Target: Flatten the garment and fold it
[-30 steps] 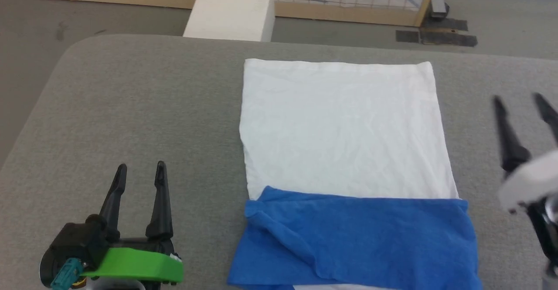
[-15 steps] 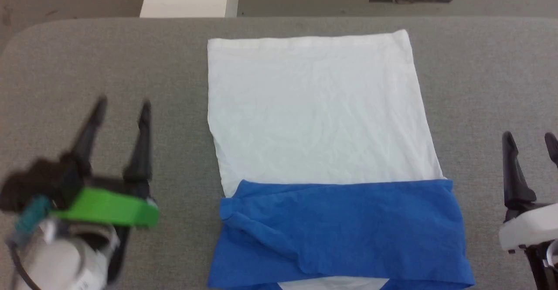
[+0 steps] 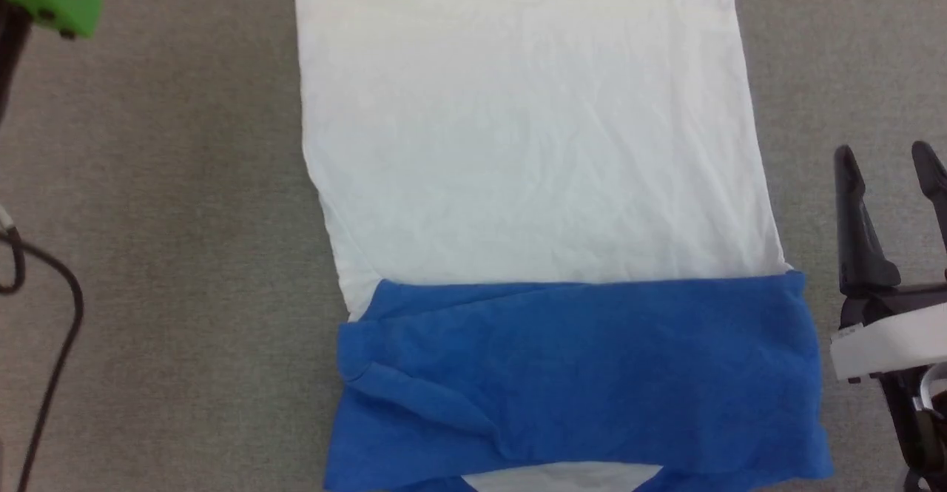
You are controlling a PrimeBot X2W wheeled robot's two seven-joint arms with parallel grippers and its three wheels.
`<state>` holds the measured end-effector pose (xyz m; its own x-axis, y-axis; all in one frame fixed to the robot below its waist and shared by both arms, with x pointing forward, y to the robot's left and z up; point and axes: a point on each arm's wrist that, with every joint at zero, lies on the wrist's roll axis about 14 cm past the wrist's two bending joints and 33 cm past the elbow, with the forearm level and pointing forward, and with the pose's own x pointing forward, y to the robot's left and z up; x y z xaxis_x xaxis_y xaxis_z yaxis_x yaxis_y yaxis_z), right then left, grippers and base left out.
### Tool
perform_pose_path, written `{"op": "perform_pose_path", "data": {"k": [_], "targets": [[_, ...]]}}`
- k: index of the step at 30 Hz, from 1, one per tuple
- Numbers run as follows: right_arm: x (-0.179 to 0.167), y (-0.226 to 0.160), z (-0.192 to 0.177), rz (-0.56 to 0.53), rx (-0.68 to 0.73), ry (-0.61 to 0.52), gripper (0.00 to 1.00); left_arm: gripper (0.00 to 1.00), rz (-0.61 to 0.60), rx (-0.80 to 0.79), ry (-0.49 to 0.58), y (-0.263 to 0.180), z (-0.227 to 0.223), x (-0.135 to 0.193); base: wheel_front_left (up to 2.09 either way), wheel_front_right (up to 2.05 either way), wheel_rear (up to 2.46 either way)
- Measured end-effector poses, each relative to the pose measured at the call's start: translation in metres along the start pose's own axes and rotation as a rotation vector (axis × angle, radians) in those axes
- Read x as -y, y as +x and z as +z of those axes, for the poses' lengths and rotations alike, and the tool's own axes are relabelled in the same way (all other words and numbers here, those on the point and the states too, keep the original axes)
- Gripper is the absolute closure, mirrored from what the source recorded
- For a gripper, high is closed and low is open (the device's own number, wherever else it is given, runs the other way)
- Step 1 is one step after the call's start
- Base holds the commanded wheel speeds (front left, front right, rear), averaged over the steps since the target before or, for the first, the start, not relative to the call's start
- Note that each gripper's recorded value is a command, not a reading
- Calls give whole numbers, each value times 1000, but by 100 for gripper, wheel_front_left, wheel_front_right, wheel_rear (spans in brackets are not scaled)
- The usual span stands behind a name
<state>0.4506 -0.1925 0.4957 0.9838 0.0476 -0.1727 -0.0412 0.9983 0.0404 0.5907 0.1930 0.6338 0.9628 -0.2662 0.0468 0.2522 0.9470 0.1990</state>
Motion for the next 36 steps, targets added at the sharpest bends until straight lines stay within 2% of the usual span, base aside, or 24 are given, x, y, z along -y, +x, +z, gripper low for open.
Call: {"op": "perform_pose_path", "data": {"k": [5,10,15,24,25,26,27,32,36], "targets": [[0,13,-27,4,-64,16,0,0,-30,-180,-7,36,-62,3,0,0,0],[9,18,-54,-18,-128,27,0,0,-66,-379,-36,49,-138,14,0,0,0],[22,18,-71,-56,-171,24,0,0,-106,-464,-67,59,-181,28,0,0,0],[44,11,-95,-123,-241,10,0,0,-185,-709,-149,53,-258,61,0,0,0],[46,10,-97,-128,-247,8,0,48,-195,-741,-147,50,-266,64,0,0,0],[48,10,-98,-133,-252,6,0,84,-202,-764,-148,48,-270,65,0,0,0],[49,10,-99,-137,-255,4,0,100,-209,-783,-160,47,-273,66,0,0,0],[52,13,-97,-143,-247,2,0,100,-232,-760,-211,47,-272,75,0,0,0],[50,30,-62,-130,-162,-45,0,100,-234,-717,-214,44,-261,77,0,0,0]]}}
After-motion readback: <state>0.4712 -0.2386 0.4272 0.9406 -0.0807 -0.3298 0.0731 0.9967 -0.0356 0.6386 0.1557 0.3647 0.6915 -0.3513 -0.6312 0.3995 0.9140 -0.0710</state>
